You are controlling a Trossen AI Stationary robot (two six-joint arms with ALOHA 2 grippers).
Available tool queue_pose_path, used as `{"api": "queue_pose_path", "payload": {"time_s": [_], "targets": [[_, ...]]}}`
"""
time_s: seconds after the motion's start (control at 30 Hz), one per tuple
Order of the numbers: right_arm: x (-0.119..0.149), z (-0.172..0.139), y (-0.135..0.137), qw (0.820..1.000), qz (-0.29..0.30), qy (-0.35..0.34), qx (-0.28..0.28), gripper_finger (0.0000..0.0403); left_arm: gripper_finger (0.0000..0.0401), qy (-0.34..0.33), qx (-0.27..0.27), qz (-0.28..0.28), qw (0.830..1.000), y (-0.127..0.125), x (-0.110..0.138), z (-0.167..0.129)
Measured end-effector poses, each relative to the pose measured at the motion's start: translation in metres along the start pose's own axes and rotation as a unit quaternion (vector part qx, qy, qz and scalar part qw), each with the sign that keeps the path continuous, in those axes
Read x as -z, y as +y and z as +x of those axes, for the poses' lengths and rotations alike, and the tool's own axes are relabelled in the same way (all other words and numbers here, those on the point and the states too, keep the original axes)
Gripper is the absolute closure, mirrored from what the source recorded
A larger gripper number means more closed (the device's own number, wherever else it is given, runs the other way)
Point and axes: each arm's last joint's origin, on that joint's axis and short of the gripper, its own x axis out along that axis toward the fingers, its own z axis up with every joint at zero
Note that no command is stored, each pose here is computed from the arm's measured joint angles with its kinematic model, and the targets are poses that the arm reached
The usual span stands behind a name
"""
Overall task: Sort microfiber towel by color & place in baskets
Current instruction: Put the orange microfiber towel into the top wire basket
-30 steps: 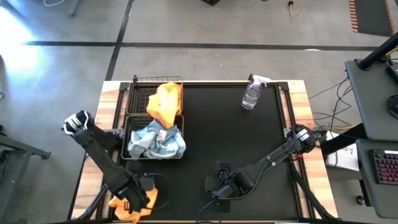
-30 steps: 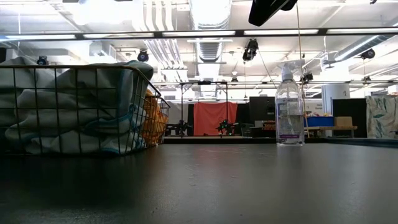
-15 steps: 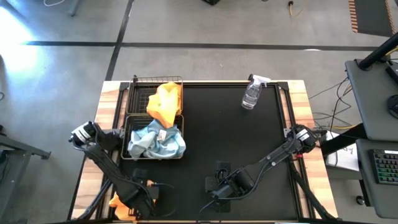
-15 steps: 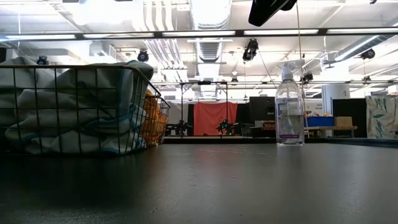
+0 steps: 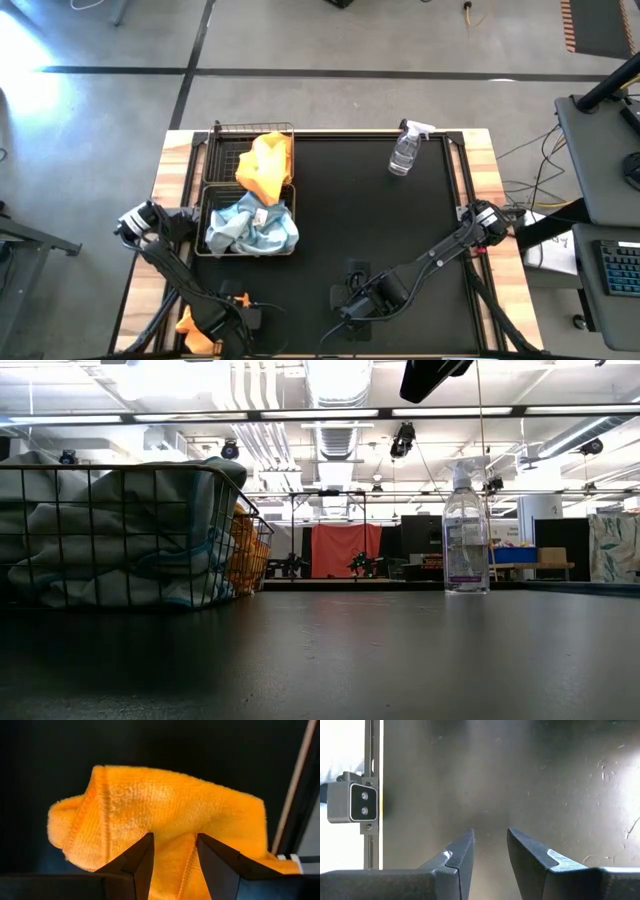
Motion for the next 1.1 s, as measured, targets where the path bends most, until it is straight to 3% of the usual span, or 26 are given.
{"api": "queue_pose_path", "payload": {"time_s": [0.8, 0.93, 1.1], "targets": [[-0.001, 0.000, -0.001, 1.000, -0.026, 0.000, 0.000, 0.0291, 0.0269, -0.032, -0.016, -0.016, 0.999, 0.011, 0.008, 0.029], [-0.001, 0.000, -0.001, 1.000, -0.026, 0.000, 0.000, 0.0291, 0.0296, -0.034, -0.022, -0.017, 0.999, 0.011, 0.009, 0.029], [-0.001, 0.000, -0.001, 1.000, -0.024, -0.001, 0.000, 0.0291, 0.0361, -0.035, -0.027, -0.016, 0.999, 0.012, 0.009, 0.028]]}}
